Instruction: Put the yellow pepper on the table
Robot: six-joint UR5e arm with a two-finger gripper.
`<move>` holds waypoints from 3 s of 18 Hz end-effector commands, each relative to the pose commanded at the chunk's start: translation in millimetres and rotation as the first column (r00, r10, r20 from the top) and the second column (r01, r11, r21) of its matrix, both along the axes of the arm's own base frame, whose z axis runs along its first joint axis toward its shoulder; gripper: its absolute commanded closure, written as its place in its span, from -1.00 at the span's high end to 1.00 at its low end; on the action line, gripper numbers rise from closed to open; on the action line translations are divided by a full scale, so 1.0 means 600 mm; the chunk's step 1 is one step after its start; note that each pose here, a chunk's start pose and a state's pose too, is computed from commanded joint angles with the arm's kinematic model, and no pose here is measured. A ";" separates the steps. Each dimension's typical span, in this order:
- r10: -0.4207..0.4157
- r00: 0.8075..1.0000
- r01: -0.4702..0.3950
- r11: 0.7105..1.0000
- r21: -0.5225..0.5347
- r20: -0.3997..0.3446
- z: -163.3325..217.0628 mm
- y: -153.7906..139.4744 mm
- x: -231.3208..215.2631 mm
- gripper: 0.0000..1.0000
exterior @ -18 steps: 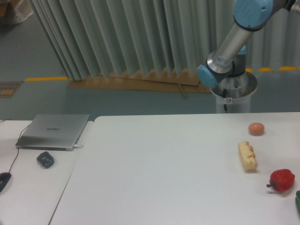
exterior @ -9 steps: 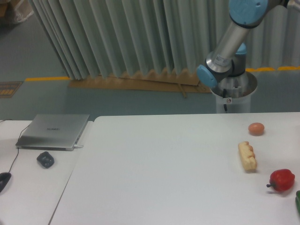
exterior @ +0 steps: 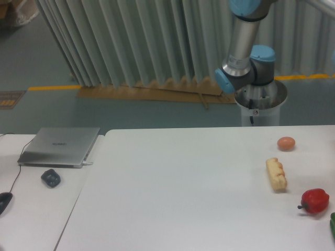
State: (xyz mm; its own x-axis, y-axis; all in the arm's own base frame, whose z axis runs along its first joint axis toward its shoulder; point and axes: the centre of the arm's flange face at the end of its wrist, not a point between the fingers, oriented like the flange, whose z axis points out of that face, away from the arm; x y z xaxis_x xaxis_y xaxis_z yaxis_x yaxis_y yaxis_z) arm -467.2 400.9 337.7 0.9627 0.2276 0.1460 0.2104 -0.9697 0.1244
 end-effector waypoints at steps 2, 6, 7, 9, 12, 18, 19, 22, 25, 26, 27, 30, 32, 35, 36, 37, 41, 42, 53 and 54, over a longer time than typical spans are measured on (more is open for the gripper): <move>-0.022 1.000 0.022 1.000 0.001 -0.001 -0.004 0.015 0.014 -0.01; -0.076 0.997 0.076 0.996 -0.042 -0.006 -0.027 0.016 0.027 -0.01; -0.103 0.995 0.101 0.992 -0.081 -0.019 -0.029 0.009 0.025 -0.02; -0.149 0.989 0.148 0.986 -0.083 -0.014 -0.023 -0.001 0.023 -0.01; -0.193 0.981 0.192 0.978 -0.082 0.001 -0.036 -0.001 0.023 0.04; -0.175 0.984 0.171 0.981 -0.087 -0.042 -0.030 0.001 0.011 1.00; -0.184 0.981 0.174 0.976 -0.127 -0.064 -0.029 -0.002 0.006 1.00; -0.190 0.980 0.180 0.973 -0.143 -0.064 -0.035 -0.003 0.009 1.00; -0.190 0.979 0.179 0.974 -0.142 -0.069 -0.033 -0.002 0.010 1.00; -0.190 0.979 0.178 0.974 -0.140 -0.074 -0.028 -0.001 0.009 1.00; -0.192 0.978 0.180 0.974 -0.141 -0.079 -0.022 -0.001 0.008 1.00; -0.262 0.951 0.247 0.963 -0.103 -0.162 0.053 0.037 0.001 1.00; -0.319 0.927 0.307 0.947 -0.090 -0.196 0.083 0.046 -0.008 1.00; -0.373 0.905 0.366 0.928 -0.073 -0.204 0.111 0.031 0.003 1.00; -0.386 0.903 0.380 0.922 -0.070 -0.186 0.110 0.025 0.015 1.00; -0.408 0.899 0.401 0.913 -0.072 -0.159 0.111 0.022 0.031 1.00; -0.430 0.898 0.427 0.903 -0.048 -0.093 0.157 0.000 0.080 1.00; -0.422 0.903 0.422 0.906 -0.016 -0.085 0.169 -0.002 0.091 1.00; -0.393 0.920 0.391 0.917 0.076 0.007 0.182 -0.010 0.136 1.00; -0.395 0.919 0.394 0.915 0.083 -0.003 0.191 -0.011 0.142 1.00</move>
State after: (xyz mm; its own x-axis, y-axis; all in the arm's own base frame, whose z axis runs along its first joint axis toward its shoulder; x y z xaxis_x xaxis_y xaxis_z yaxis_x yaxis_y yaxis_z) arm -382.2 394.1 452.4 0.9697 -0.1832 0.1617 -0.1924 -0.9804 0.0432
